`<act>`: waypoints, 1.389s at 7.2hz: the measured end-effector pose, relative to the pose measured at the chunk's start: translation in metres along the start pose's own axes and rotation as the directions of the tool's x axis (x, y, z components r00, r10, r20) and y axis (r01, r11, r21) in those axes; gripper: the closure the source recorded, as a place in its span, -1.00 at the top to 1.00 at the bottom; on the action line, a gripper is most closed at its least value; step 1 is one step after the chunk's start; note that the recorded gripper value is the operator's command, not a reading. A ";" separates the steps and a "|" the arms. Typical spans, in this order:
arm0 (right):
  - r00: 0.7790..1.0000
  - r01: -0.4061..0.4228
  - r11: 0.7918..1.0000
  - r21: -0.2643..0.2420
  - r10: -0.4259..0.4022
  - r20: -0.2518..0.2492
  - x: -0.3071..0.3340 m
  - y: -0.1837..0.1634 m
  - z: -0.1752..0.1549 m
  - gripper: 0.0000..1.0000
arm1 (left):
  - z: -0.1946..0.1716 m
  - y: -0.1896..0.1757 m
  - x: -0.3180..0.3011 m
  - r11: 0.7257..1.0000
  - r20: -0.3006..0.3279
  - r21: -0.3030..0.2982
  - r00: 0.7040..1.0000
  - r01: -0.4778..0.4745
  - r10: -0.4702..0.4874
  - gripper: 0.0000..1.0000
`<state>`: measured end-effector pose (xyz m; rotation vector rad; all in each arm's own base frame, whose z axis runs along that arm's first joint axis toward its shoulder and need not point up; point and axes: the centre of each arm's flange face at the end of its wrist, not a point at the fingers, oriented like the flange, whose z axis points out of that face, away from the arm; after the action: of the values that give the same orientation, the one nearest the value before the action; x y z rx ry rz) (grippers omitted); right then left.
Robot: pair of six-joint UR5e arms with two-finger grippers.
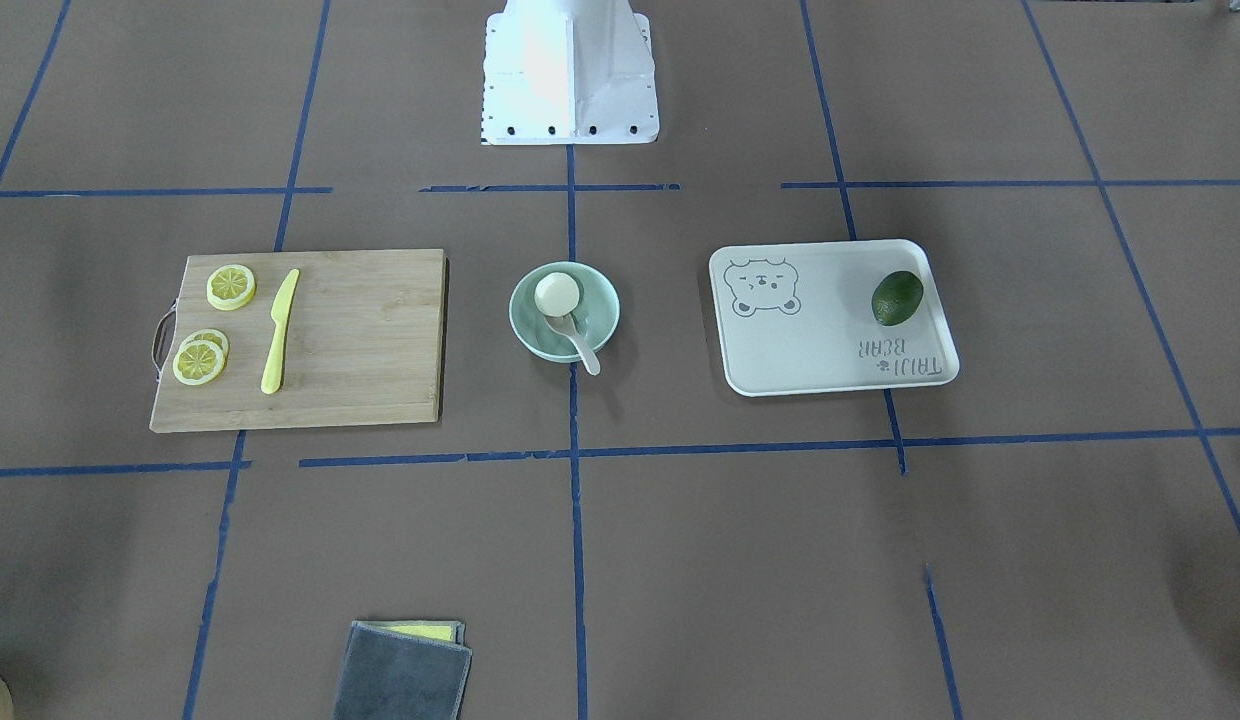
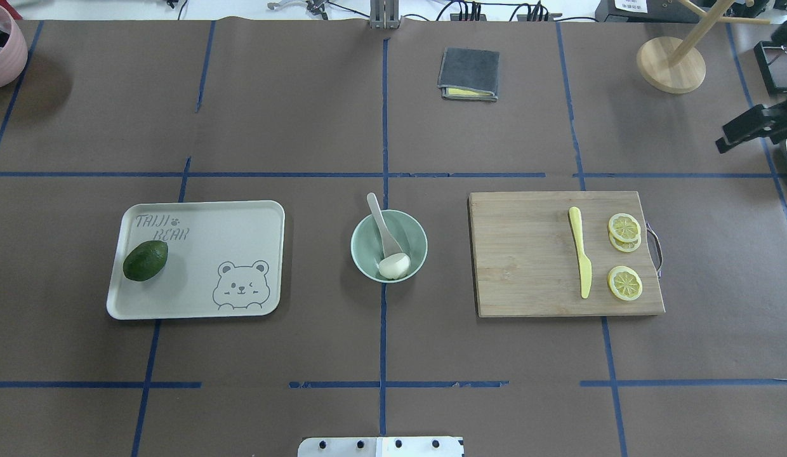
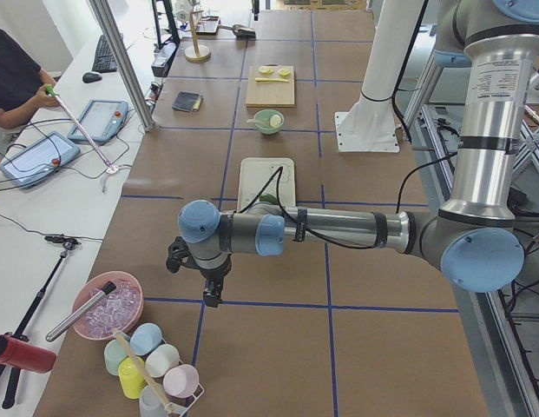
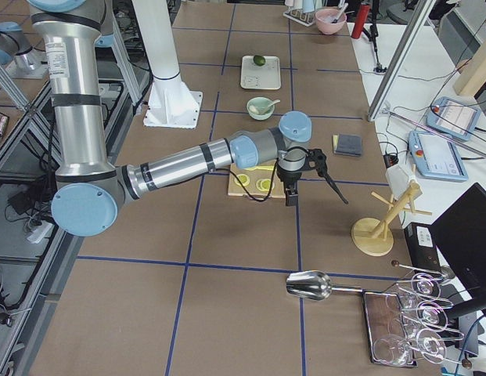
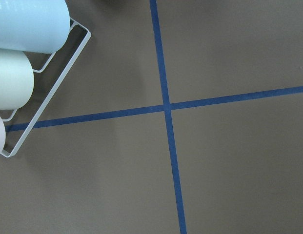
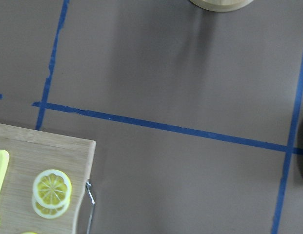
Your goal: Put spoon and bun in bowl
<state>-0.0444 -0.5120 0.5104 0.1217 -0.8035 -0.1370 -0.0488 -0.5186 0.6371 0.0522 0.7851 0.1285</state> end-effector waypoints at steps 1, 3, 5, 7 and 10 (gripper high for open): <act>1.000 0.004 1.000 -0.010 -0.004 0.014 0.043 0.012 0.001 1.00 | -0.001 0.000 0.000 1.000 0.000 0.001 1.000 0.000 0.000 1.00; 0.999 0.028 1.000 -0.012 -0.028 0.045 0.127 0.033 0.002 1.00 | -0.002 0.000 0.001 1.000 0.000 0.003 1.000 0.001 -0.001 1.00; 0.999 0.021 1.000 -0.018 -0.020 0.038 0.162 0.047 0.007 1.00 | -0.002 0.000 0.001 1.000 0.001 0.003 1.000 0.001 -0.001 1.00; 1.000 -0.002 0.999 -0.033 0.003 0.028 0.174 0.054 0.014 1.00 | 0.006 0.013 -0.006 1.000 0.004 -0.012 1.000 0.014 -0.014 1.00; 0.999 -0.039 0.998 -0.044 0.041 0.033 0.179 0.058 0.019 1.00 | 0.013 0.022 -0.012 0.999 0.001 -0.026 1.000 0.028 -0.028 1.00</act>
<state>0.0690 -0.4860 0.6589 0.0621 -0.8352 -0.1191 -0.0499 -0.4985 0.6569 0.0165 0.7831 0.1121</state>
